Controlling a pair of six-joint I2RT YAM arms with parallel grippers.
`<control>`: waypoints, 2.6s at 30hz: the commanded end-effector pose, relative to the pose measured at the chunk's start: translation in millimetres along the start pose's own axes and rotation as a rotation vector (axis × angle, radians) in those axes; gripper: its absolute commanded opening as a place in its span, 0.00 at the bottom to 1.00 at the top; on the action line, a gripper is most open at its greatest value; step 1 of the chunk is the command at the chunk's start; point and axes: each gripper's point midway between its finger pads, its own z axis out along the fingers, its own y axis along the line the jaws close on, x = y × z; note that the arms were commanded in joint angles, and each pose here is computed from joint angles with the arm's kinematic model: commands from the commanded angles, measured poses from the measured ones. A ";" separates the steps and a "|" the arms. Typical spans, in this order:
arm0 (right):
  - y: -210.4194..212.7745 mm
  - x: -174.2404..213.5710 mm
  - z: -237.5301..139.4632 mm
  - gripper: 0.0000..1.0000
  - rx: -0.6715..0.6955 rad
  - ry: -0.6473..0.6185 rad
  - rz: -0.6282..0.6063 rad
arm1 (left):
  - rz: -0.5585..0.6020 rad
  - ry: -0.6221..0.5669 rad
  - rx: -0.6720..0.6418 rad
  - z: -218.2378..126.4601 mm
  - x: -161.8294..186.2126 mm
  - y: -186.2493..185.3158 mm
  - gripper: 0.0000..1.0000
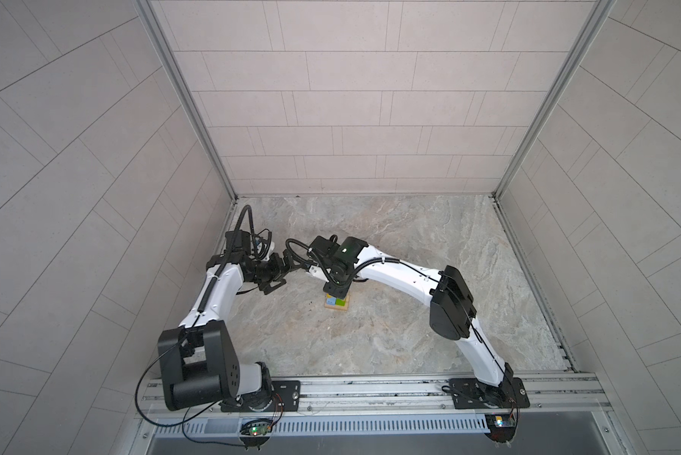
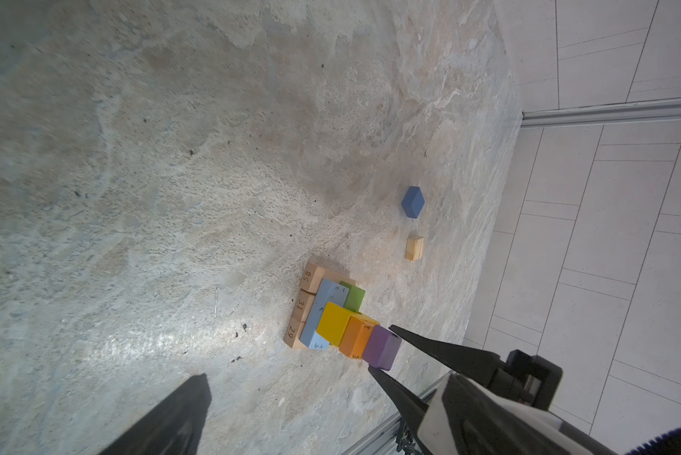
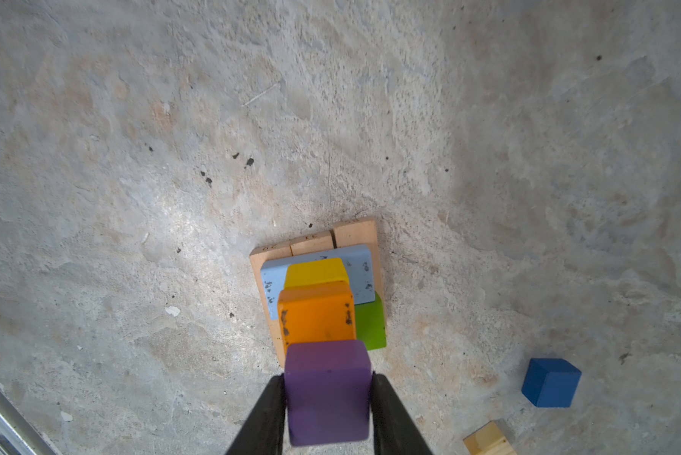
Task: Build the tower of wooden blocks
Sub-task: 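Lower the purple block onto the orange block and open the right gripper, then withdraw the right gripper from the stack toward the blue cube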
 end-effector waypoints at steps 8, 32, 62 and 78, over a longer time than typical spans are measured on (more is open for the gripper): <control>0.1 0.7 -1.9 0.42 0.004 0.014 -0.016 | -0.010 0.000 0.007 0.4 0.1 2.8 1.00; -20.0 -8.9 -87.9 0.59 0.060 -0.150 0.075 | -0.007 0.023 0.081 5.4 4.1 -6.5 1.00; -147.8 125.4 -45.4 0.67 0.146 -0.046 0.781 | 0.051 0.045 0.132 12.7 14.5 -27.2 1.00; -157.1 149.6 13.8 0.54 0.168 0.019 0.901 | 0.054 0.041 0.129 12.3 14.0 -27.0 1.00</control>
